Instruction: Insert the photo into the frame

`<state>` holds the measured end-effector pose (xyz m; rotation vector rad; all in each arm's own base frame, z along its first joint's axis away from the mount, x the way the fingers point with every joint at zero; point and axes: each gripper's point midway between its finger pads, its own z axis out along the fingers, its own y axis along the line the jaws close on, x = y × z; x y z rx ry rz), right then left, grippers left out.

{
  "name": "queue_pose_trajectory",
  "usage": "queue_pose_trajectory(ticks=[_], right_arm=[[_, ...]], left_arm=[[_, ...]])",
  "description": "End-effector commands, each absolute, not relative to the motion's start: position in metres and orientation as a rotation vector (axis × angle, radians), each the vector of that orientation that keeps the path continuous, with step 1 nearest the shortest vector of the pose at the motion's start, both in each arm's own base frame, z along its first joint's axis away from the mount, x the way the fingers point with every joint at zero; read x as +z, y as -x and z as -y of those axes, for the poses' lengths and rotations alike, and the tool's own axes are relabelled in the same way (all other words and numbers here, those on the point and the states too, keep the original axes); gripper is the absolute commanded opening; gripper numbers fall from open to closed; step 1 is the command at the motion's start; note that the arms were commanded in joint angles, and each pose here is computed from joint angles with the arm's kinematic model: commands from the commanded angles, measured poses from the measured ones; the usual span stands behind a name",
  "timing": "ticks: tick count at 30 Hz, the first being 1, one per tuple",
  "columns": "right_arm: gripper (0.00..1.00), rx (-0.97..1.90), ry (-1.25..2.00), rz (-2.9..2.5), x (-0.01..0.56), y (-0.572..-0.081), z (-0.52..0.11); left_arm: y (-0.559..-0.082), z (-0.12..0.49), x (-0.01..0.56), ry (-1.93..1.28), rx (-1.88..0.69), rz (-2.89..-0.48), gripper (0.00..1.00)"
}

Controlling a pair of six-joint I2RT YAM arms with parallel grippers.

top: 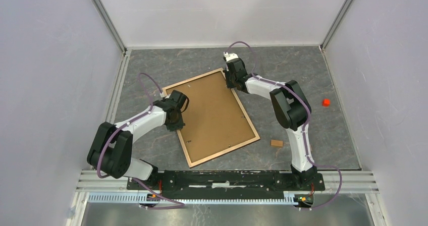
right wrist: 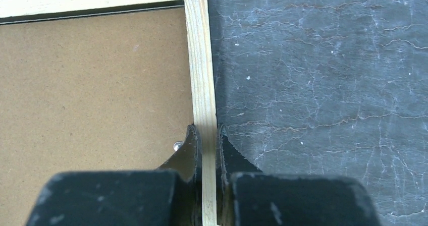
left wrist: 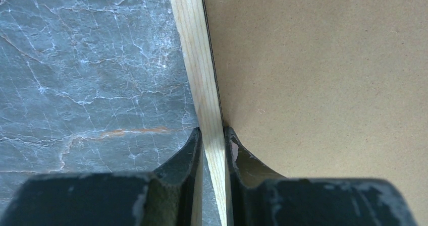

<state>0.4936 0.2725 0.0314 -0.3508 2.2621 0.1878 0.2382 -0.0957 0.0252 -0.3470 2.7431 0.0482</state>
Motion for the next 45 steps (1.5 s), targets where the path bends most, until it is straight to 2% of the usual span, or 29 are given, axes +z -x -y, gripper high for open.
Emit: queue_pose_trajectory(ticks=[1, 2, 4, 7, 12, 16, 20, 23, 24, 25, 27, 30, 31, 32, 37, 41, 45], right_arm=[[0.0, 0.165, 0.392, -2.421, 0.0, -0.456, -0.263], [0.01, 0.175, 0.396, -2.418, 0.002, -0.455, -0.264], [0.1, 0.211, 0.397, -2.414, 0.005, -0.452, -0.265], [0.4, 0.34, 0.374, -2.39, 0.011, -0.44, -0.268], [0.58, 0.602, 0.292, -2.3, 0.026, -0.411, -0.27], [0.62, 0.856, 0.181, -2.225, 0.038, -0.379, -0.279], [0.64, 1.175, -0.004, -1.926, 0.095, -0.349, -0.297], [0.64, 1.174, -0.055, -1.845, 0.107, -0.334, -0.3], [0.65, 1.143, -0.067, -1.844, 0.106, -0.331, -0.3], [0.65, 1.108, -0.086, -1.835, 0.107, -0.331, -0.297], [0.65, 1.037, -0.127, -1.839, 0.105, -0.329, -0.286], [0.7, 0.869, -0.194, -1.834, 0.104, -0.334, -0.256], [0.73, 0.8, -0.197, -1.837, 0.103, -0.335, -0.246], [0.77, 0.733, -0.205, -1.819, 0.107, -0.338, -0.235], [0.94, 0.471, -0.11, -1.708, 0.136, -0.352, -0.198], [0.98, 0.257, 0.106, -1.669, 0.162, -0.389, -0.203], [0.98, 0.163, 0.204, -1.72, 0.152, -0.433, -0.222]], left_arm=[[-0.267, 0.112, 0.04, 0.331, -0.032, -2.67, 0.02], [-0.269, 0.111, 0.039, 0.336, -0.023, -2.67, 0.02], [-0.274, 0.106, 0.038, 0.344, 0.004, -2.67, 0.02], [-0.286, 0.101, 0.032, 0.367, 0.048, -2.68, 0.02], [-0.313, 0.097, 0.022, 0.396, 0.119, -2.689, 0.02], [-0.343, 0.086, 0.024, 0.413, 0.302, -2.659, 0.02], [-0.387, 0.08, 0.033, 0.409, 0.456, -2.605, 0.02], [-0.41, 0.082, 0.039, 0.442, 0.429, -2.607, 0.04], [-0.416, 0.083, 0.044, 0.449, 0.404, -2.6, 0.1], [-0.418, 0.079, 0.048, 0.452, 0.401, -2.598, 0.21], [-0.416, 0.071, 0.061, 0.461, 0.411, -2.586, 0.54], [-0.402, 0.064, 0.089, 0.474, 0.381, -2.539, 0.84], [-0.393, 0.062, 0.1, 0.49, 0.357, -2.514, 0.97], [-0.386, 0.061, 0.109, 0.504, 0.318, -2.485, 1.0], [-0.335, 0.08, 0.144, 0.561, -0.038, -2.409, 1.0], [-0.282, 0.103, 0.144, 0.697, -0.317, -2.412, 1.0], [-0.232, 0.119, 0.109, 0.955, -0.455, -2.381, 1.0]])
